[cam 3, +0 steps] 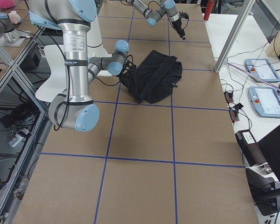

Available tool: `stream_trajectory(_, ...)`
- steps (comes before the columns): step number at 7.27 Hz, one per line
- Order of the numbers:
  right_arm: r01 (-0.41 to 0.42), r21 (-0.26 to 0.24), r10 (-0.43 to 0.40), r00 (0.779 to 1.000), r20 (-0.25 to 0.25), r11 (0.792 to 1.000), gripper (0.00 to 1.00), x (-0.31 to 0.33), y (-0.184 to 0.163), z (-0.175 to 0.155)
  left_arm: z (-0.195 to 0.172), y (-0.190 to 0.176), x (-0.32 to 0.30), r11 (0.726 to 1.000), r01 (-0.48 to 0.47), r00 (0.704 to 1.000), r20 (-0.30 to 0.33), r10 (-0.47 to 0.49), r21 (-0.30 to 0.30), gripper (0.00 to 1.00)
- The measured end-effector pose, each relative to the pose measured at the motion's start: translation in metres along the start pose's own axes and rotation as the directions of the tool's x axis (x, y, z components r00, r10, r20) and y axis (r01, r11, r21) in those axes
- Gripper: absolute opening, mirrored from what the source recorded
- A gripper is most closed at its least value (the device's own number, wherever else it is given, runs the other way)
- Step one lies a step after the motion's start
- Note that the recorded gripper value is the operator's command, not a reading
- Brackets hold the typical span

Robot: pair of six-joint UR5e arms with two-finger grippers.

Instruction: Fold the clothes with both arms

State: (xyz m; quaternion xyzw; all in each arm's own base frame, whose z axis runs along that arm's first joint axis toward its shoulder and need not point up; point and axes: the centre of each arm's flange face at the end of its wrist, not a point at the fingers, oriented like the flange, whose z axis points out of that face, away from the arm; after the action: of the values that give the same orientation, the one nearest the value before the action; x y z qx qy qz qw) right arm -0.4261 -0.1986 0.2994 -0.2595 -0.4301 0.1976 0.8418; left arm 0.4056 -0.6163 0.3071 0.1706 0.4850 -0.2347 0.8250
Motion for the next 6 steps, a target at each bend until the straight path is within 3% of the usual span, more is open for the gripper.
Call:
stream_trajectory(1, -0.033, -0.040, 0.032, 0.999, -0.029, 0.999, 1.00, 0.004, 0.027, 0.016, -0.008, 0.013, 0.005, 0.999, -0.011, 1.000, -0.025, 0.010, -0.031, 0.70)
stream_trajectory(3, -0.051, -0.042, 0.049, 0.997, -0.052, 0.998, 1.00, 0.010, 0.042, 0.032, -0.043, 0.056, 0.000, 0.991, -0.036, 0.995, -0.093, 0.024, -0.126, 0.69)
stream_trajectory(4, -0.060, -0.032, 0.059, 0.997, -0.046, 0.998, 1.00, 0.008, 0.038, 0.030, -0.060, 0.088, -0.001, 0.983, -0.032, 0.994, -0.108, 0.013, -0.178, 0.69)
stream_trajectory(6, -0.111, 0.016, 0.110, 0.994, 0.015, 0.994, 1.00, -0.007, 0.002, 0.002, -0.079, 0.158, 0.002, 0.969, 0.013, 0.997, -0.069, -0.031, -0.248, 0.65)
